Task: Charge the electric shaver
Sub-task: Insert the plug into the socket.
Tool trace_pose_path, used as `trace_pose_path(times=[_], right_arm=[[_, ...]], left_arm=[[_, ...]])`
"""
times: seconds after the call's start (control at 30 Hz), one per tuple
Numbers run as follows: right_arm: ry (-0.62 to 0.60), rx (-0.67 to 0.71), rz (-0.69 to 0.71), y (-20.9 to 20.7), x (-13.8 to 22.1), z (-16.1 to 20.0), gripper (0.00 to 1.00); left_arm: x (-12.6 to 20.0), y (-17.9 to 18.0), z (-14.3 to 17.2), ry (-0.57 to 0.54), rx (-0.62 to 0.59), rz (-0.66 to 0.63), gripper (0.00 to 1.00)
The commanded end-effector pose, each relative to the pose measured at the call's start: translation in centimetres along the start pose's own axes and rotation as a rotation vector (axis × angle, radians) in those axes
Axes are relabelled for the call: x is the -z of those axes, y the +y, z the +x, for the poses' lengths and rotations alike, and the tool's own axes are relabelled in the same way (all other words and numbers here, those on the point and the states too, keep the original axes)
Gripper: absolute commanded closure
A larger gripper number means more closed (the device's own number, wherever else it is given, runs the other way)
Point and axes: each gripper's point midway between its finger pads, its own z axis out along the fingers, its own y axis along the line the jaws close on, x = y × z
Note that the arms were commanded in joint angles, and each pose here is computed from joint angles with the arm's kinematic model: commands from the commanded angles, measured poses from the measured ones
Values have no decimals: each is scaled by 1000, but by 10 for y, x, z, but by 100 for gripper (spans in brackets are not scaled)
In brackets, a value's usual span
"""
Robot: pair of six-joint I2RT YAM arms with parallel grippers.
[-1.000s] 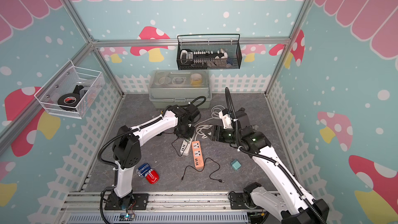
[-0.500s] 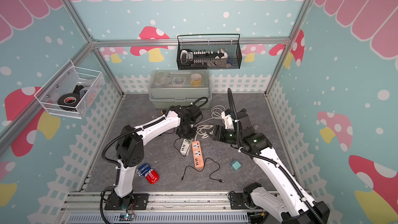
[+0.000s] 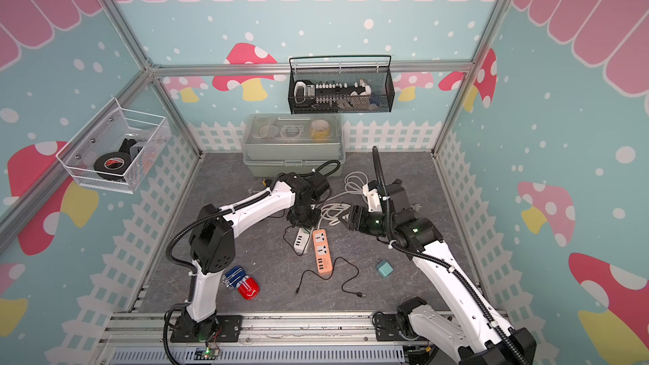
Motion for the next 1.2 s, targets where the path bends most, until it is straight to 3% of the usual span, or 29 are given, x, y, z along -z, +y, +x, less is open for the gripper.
trace_pose_path(times=[0.0, 0.63, 1.17], right_arm=[[-19, -1, 5, -2, 2, -1, 29], [-19, -23, -1, -3, 0, -1, 29], [-22, -33, 0, -5, 0, 0, 29]], left_arm=[[-7, 4, 10, 45, -1, -39, 100], [-41, 3, -3, 111, 19, -94, 100], [-89, 17, 11, 221, 93, -69, 100]])
